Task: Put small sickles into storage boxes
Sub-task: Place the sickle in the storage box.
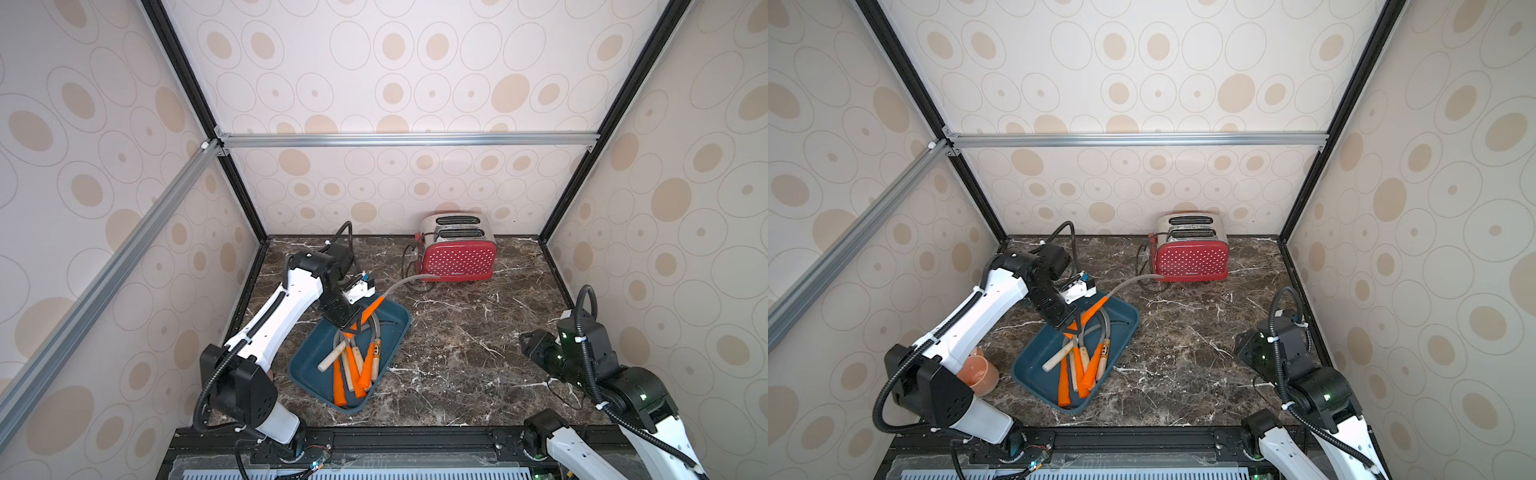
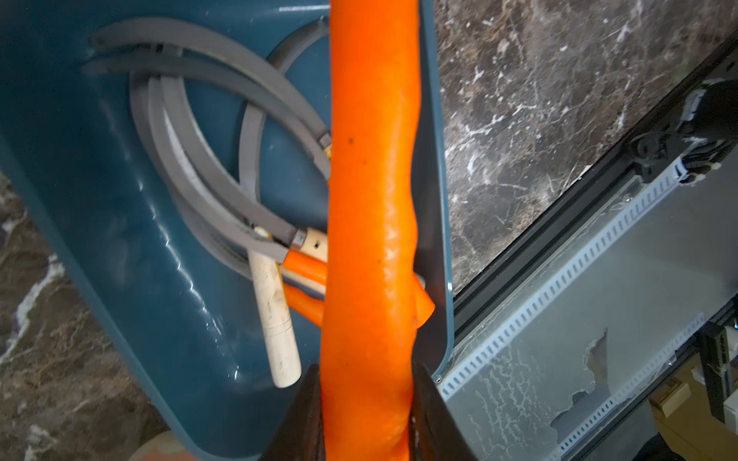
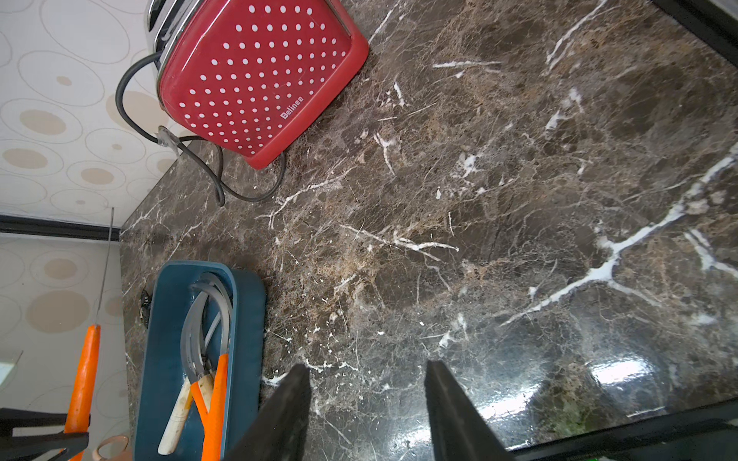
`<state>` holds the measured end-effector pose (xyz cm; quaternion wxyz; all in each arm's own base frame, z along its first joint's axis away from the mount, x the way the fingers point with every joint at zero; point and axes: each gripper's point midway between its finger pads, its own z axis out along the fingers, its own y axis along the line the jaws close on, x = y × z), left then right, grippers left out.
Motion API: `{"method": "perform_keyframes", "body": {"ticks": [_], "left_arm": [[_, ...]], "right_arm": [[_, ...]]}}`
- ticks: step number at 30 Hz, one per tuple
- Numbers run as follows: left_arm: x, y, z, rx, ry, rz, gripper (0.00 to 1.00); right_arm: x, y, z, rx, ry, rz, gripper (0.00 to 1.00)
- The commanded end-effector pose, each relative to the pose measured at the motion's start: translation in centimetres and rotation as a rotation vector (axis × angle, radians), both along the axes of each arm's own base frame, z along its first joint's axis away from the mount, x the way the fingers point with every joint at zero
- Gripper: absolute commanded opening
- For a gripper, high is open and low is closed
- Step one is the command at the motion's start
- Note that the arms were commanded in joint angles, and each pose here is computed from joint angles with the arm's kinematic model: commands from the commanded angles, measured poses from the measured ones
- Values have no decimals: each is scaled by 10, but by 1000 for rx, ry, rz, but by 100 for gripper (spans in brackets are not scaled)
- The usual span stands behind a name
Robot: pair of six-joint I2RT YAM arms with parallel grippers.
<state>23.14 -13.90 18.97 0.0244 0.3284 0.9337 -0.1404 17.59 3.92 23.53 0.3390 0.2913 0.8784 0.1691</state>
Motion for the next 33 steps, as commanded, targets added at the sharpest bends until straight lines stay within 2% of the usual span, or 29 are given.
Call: {"method": "perform_keyframes", "body": {"ticks": [1,9,20,33], "left_arm": [[-19,27,-2,59,7,-33,10],[-42,63,-13,138,1,-55,11],[-63,95,-46,180,90,-37,11],[-63,105,-74,206,192,10,14]], "right_arm": [[6,4,-4,0,5,12,50],[17,15,-9,28,13,34,50],[18,16,-9,33,16,38,50],[19,18,-13,36,24,44,50]]}}
